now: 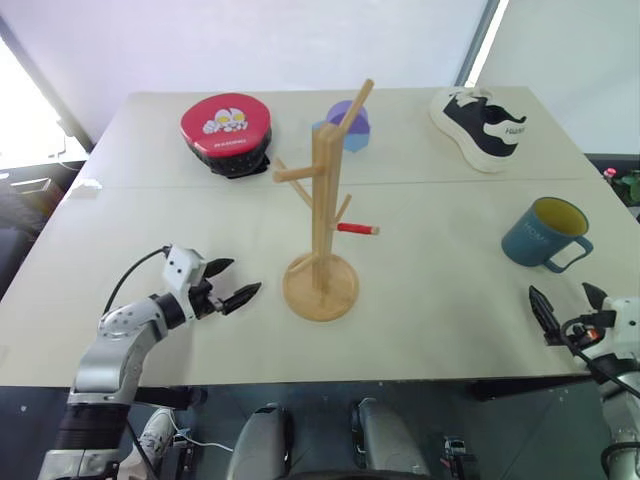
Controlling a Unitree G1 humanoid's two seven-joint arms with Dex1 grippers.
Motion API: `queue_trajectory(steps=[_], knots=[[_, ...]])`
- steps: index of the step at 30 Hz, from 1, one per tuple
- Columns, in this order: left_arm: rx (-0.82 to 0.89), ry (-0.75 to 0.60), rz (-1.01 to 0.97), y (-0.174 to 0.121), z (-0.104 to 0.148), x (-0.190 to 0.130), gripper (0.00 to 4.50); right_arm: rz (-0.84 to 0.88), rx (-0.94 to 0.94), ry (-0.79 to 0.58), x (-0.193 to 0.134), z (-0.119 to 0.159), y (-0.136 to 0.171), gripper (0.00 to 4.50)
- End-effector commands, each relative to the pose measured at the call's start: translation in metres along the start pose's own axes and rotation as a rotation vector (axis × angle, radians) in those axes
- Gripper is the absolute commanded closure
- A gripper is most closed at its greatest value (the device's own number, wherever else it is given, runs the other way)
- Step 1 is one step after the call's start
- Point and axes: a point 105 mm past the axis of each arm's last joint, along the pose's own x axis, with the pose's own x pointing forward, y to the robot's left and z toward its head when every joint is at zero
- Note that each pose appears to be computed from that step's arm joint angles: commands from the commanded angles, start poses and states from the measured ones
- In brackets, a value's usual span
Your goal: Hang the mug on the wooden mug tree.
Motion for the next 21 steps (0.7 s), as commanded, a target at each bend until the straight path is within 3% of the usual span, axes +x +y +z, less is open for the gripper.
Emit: queue_trajectory(steps=[1, 10, 21], knots=[[0.029, -0.063, 0.016, 0.002, 0.017, -0.004, 0.0, 0.0, -0.02, -0.018, 0.003, 0.008, -0.003, 0.04], [0.049, -0.081, -0.038, -0.011, 0.017, -0.009, 0.0, -0.018, -0.023, 0.003, 0.004, 0.005, -0.007, 0.04], [0.095, -0.135, -0.387, -0.094, 0.031, -0.009, 0.0, -0.081, -0.027, -0.023, 0.01, 0.005, -0.009, 0.04]])
